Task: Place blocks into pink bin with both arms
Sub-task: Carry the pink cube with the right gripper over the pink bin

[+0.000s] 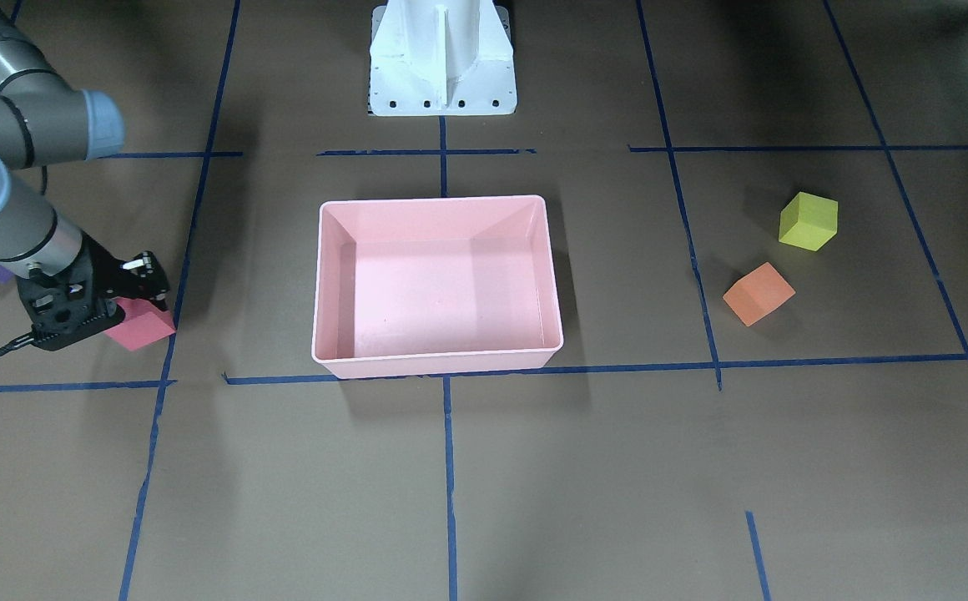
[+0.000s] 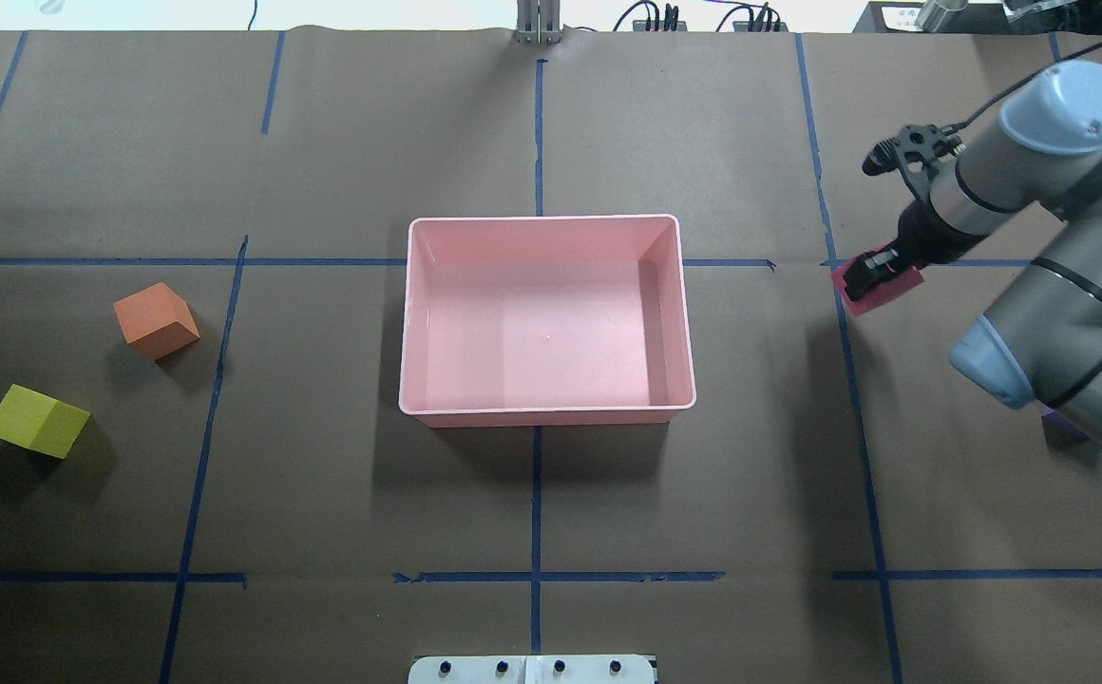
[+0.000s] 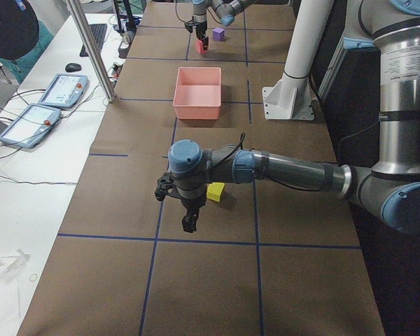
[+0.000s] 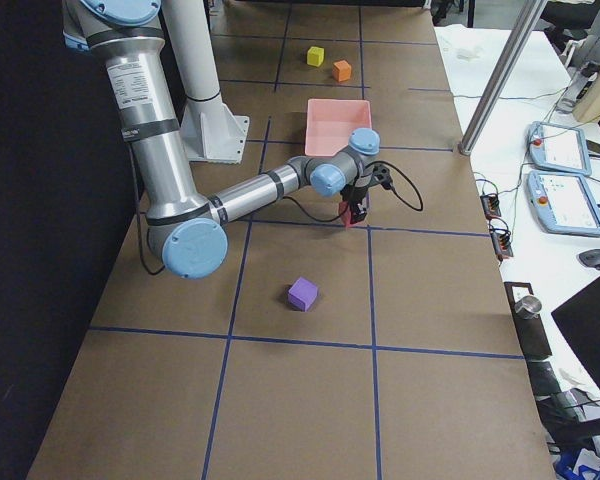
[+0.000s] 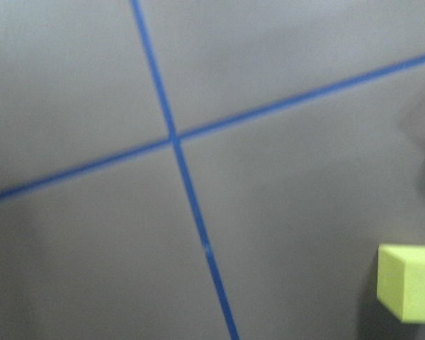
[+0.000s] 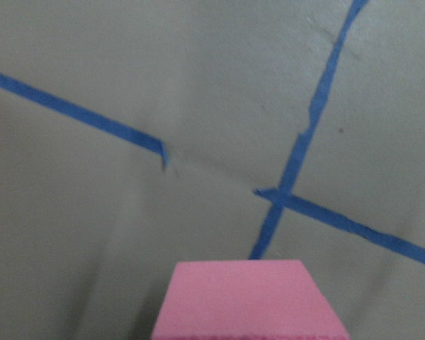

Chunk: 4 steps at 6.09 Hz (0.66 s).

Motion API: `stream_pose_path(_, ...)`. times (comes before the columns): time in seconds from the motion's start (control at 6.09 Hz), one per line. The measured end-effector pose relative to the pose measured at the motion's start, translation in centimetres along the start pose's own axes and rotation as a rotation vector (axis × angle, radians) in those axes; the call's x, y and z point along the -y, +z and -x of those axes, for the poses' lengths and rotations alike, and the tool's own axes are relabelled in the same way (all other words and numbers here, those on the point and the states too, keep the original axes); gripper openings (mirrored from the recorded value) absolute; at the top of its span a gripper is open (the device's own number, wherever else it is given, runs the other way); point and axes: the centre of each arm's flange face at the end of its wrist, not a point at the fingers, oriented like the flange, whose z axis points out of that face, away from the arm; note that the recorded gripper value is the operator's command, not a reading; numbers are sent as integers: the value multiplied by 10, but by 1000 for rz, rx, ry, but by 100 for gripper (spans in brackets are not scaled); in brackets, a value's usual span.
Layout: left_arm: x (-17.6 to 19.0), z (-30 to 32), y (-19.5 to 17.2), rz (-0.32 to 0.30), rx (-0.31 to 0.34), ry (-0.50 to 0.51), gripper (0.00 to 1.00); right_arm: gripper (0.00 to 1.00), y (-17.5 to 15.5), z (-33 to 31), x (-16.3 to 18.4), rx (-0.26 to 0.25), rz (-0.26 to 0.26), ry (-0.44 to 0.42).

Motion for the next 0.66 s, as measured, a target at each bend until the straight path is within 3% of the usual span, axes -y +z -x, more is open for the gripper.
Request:
stream_pose_path(0.33,32,-33,8,-42,-33,-3,100,43,-49,79,41,31,-26,189)
stream_pose_path(0.66,48,-78,40,-43,-68,37,100,45,-82,173,66,83,-32,370)
